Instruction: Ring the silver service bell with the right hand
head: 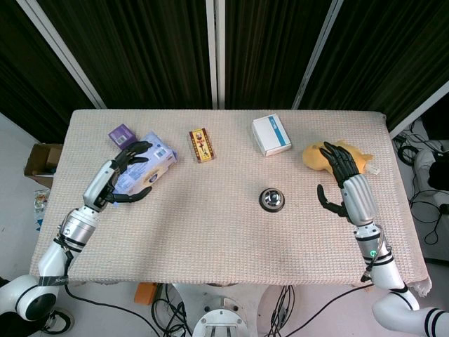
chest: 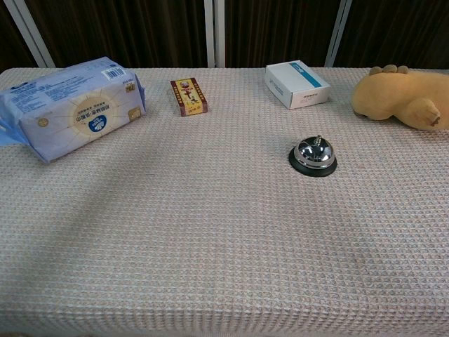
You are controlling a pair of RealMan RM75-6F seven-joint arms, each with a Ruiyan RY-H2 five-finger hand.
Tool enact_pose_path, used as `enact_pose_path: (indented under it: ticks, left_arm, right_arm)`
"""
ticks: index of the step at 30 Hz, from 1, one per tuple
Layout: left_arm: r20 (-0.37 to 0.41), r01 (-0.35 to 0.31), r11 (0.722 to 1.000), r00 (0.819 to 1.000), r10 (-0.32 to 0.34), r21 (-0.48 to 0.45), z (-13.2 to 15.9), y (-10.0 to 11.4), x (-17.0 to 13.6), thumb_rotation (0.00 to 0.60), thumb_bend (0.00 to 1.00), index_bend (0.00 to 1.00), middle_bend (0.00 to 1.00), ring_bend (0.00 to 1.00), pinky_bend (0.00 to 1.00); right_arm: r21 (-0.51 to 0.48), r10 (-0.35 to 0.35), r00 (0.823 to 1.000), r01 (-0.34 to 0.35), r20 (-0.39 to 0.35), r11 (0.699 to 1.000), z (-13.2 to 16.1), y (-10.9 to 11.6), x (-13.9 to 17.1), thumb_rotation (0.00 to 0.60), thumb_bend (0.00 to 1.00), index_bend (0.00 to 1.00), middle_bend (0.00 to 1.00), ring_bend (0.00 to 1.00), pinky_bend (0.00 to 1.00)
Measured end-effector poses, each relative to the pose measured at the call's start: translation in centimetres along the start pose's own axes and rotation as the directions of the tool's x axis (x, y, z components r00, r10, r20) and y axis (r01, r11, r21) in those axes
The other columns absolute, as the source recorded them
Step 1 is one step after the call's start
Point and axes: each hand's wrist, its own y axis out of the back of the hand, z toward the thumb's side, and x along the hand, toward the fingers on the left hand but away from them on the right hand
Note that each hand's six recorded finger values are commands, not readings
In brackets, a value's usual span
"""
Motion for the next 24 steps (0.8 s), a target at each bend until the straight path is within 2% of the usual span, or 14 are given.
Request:
enact_pose_path:
  ticks: [13, 20, 24]
  left_arm:
    - [0.008, 0.012, 1.0, 1.0, -0.013, 0.015, 0.1, -0.1, 0.0, 0.585, 0.26, 0.14, 0.14, 0.11, 0.19]
    - [0.009, 0.015, 0.997, 1.0, -0.015, 0.074, -0.2, 0.0, -0.2, 0.563, 0.26, 0.14, 0.14, 0.11, 0.19]
    - [0.014, 0.005, 0.994, 1.0, -0.007, 0.114, -0.2, 0.3, -0.5, 0.547, 0.26, 0.14, 0.14, 0.11, 0.19]
  right_arm:
    - [0.031, 0.012, 1.0, -0.012, 0.011, 0.999, -0.4, -0.1, 0.5, 0.6, 0.45, 0.0, 0.0, 0.0, 0.0]
    - [0.053, 0.02, 0.999, -0.022, 0.03, 0.998, -1.2, 0.1, 1.1, 0.6, 0.45, 0.0, 0.0, 0.0, 0.0]
    - [0.112, 0.033, 0.999, -0.037, 0.033, 0.993, -1.5, 0.0, 1.2, 0.6, 0.44, 0.0, 0.01, 0.0, 0.0]
